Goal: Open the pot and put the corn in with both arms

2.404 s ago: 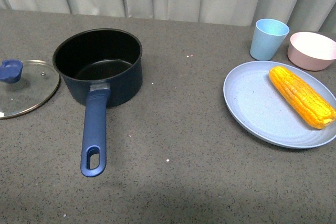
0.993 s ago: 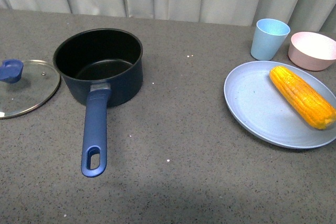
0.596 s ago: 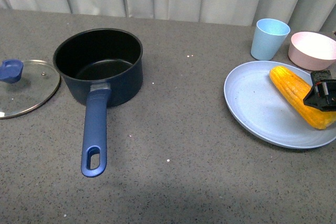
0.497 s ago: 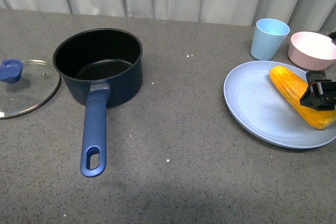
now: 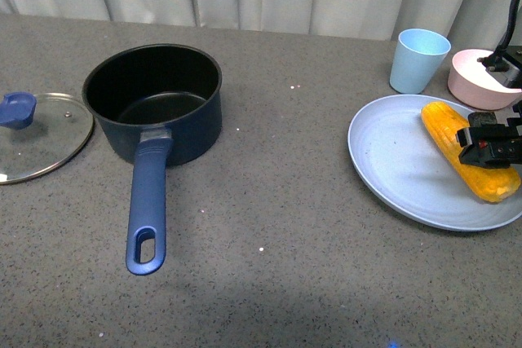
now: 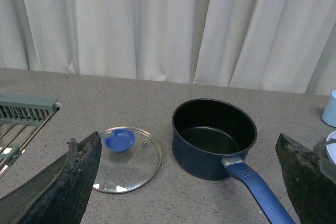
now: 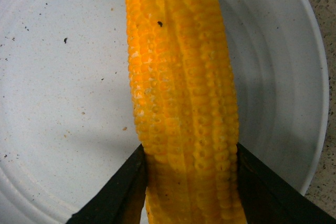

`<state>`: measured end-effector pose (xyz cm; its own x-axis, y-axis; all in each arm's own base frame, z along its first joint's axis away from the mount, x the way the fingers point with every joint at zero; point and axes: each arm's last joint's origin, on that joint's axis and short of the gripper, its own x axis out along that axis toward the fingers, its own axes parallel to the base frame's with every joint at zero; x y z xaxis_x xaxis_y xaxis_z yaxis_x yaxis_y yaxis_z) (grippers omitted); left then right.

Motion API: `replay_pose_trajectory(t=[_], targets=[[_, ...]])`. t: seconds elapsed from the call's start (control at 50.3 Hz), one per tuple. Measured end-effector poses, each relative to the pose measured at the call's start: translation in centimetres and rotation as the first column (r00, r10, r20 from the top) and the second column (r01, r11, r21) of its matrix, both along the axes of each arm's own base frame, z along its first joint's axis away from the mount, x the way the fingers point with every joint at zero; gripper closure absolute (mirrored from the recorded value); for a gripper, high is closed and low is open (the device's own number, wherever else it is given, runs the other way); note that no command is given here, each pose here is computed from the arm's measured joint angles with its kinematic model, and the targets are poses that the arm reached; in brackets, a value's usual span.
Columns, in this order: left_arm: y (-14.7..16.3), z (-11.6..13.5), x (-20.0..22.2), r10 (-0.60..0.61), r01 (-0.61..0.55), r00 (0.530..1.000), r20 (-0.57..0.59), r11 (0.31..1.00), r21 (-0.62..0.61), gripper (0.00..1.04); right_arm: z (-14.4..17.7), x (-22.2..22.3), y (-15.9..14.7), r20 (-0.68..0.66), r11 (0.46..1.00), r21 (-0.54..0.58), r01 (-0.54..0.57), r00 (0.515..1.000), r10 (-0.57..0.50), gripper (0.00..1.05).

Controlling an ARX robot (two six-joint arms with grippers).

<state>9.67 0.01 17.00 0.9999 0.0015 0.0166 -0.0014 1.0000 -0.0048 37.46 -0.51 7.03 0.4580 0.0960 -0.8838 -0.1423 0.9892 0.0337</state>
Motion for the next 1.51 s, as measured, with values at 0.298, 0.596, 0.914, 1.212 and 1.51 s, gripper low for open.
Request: replay_pose_trajectory(t=[0.298, 0.596, 0.914, 1.212, 1.51], targets=[[0.0, 0.0, 0.0, 0.0, 0.0, 1.0, 0.0, 1.0, 0.0, 0.06, 1.2, -0.8, 0.6, 0.02, 0.997, 0.072, -0.031, 0.999, 0.029, 0.87], [0.0, 0.0, 0.0, 0.0, 0.0, 1.0, 0.0, 1.0, 0.0, 0.06, 7.4, -1.4, 2.8, 0.145, 0.877, 0.472, -0.093, 0.989, 0.027, 0.93], [0.0, 0.0, 0.0, 0.0, 0.0, 1.0, 0.0, 1.0, 0.0, 0.06, 9.4, 0.8, 11.5, 0.092, 0.62, 0.772, -0.141, 0.99, 0.11, 0.94], [0.0, 0.0, 0.0, 0.0, 0.0, 1.0, 0.0, 1.0, 0.0, 0.06, 8.9, 3.0, 17.7, 0.017, 0.578, 0.805, -0.132, 0.979, 0.201, 0.94], [0.0, 0.0, 0.0, 0.0, 0.0, 1.0, 0.0, 1.0, 0.0, 0.06, 8.0, 4.8, 21.4, -0.032, 0.55, 0.827, -0.119, 0.966, 0.257, 0.94]])
